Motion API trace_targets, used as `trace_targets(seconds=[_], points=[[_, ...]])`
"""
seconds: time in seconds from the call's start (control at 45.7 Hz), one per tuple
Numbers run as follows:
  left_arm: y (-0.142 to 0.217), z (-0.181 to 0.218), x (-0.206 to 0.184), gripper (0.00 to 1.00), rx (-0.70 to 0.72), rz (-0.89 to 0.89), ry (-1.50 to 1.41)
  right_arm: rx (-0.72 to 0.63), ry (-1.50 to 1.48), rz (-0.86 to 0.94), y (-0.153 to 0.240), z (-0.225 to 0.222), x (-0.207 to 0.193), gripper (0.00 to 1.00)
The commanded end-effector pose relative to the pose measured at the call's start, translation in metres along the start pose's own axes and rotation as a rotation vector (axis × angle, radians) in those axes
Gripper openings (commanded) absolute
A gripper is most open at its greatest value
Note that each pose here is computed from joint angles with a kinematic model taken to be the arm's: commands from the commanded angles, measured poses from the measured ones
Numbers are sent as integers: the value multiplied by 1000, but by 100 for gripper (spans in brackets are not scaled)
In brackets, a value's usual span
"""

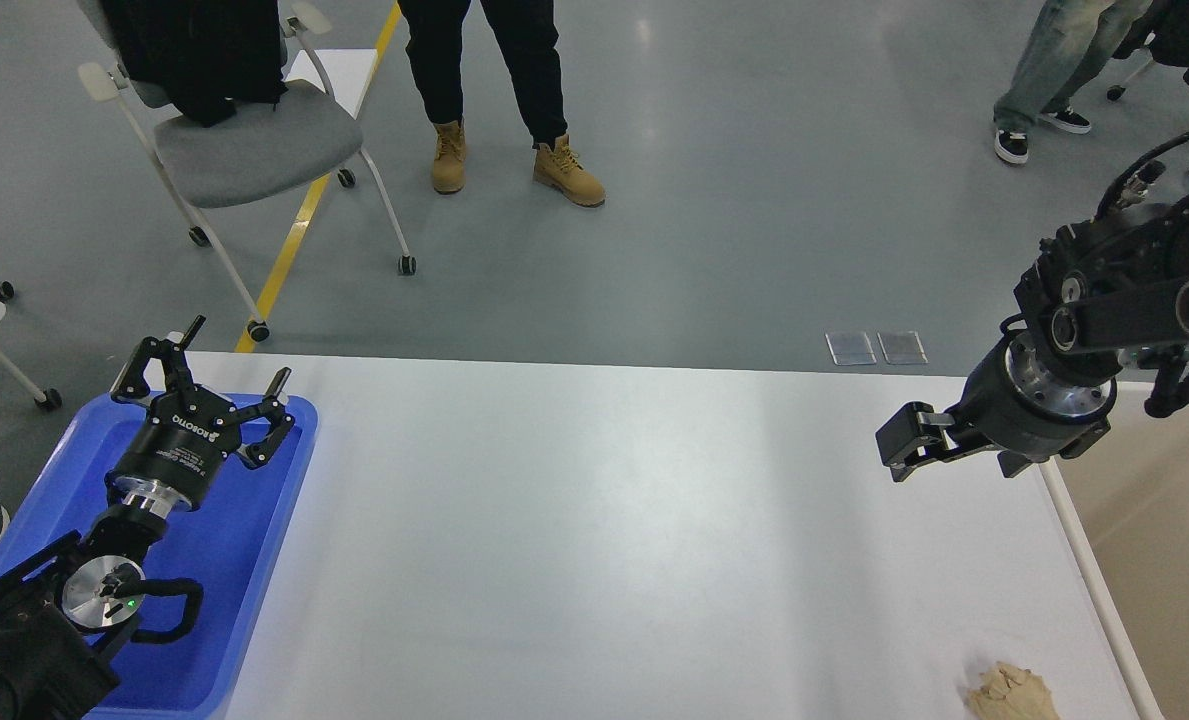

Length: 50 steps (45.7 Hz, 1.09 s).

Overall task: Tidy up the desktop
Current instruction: 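Move the right gripper down toward the tan crumpled object near the table edge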

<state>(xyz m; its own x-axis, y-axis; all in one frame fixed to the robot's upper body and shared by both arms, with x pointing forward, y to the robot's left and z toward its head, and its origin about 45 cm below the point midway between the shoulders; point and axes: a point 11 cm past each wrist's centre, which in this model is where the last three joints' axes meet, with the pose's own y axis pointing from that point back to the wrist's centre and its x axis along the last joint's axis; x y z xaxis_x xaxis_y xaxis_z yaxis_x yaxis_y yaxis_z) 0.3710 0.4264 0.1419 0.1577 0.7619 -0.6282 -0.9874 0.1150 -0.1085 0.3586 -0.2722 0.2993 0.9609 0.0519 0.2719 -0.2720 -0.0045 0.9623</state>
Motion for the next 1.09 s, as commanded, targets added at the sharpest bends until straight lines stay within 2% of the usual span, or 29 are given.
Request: trace_targets(seconds=[0.0, 0.679, 1.073], points=[[0, -1, 0, 99, 4, 0, -1, 3, 15, -3, -2, -4, -1, 100], [0, 0, 0, 99, 5, -1, -4, 23, 29, 38, -3, -11, 5, 100], [0, 0, 0, 99, 2, -1, -4, 16, -5, 38, -12, 2, -2, 100]])
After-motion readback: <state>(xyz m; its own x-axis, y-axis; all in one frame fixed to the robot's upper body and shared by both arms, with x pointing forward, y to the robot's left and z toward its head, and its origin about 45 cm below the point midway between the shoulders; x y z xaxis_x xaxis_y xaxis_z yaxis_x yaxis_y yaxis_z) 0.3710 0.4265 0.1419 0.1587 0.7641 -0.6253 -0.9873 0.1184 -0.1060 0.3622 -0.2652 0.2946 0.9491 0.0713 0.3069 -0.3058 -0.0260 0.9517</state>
